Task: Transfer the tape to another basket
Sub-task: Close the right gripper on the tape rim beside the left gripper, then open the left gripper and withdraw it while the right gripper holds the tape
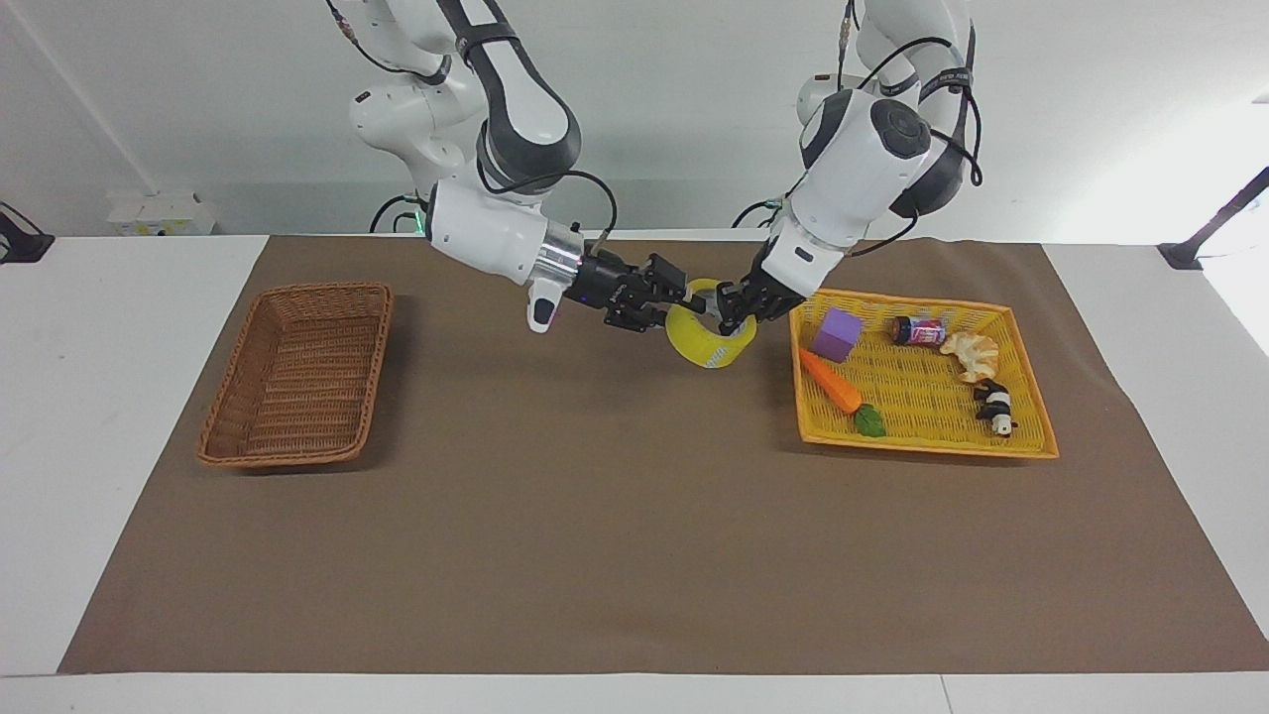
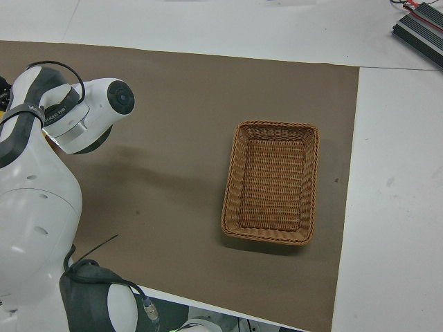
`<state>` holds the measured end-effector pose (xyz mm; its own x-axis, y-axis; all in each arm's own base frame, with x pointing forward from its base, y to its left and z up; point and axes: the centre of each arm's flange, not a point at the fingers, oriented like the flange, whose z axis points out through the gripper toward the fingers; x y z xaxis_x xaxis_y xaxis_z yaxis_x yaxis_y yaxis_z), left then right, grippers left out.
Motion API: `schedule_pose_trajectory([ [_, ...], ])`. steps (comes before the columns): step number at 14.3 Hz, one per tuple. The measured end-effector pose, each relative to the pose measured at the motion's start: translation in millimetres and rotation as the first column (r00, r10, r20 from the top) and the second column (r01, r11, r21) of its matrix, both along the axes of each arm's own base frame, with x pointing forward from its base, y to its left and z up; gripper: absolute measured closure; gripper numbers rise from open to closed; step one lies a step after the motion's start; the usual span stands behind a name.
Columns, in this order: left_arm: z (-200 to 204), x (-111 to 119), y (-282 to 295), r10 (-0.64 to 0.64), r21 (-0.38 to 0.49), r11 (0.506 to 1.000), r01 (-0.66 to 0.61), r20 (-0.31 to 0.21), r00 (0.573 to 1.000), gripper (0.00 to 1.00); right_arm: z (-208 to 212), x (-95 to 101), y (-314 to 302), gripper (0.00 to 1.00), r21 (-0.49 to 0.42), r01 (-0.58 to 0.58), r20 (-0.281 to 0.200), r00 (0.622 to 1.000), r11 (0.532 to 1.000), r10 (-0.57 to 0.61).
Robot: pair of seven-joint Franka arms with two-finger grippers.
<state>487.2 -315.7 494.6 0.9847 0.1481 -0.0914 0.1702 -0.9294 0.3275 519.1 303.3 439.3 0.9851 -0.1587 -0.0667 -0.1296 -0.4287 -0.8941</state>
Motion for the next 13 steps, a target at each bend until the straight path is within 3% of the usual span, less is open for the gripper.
schedule_pose_trajectory([
  [1,1,0,0,-0.001,0.0,1.0,0.001,0.001,1.0,0.74,0,0.0,0,0.46,0.0,0.002,-0.004,1.0,1.0,-0.002],
  [2,4,-1,0,-0.003,0.0,1.0,0.003,0.003,1.0,0.66,0,0.1,0,0.46,0.0,0.003,-0.006,1.0,1.0,-0.003],
  [6,55,3,30,0.003,0.016,1.0,-0.003,-0.014,1.0,0.22,-1,1.9,-3,0.46,-0.001,0.009,-0.007,1.0,1.0,-0.009],
  [8,84,11,65,0.017,0.078,0.997,-0.017,-0.007,1.0,0.02,-1,8.4,-14,0.46,-0.001,0.031,-0.006,0.999,1.0,-0.031],
  [13,87,41,187,-0.004,0.219,0.976,0.007,-0.013,1.0,0.01,-5,45.8,-117,0.46,-0.027,0.063,-0.015,0.998,0.998,-0.064],
])
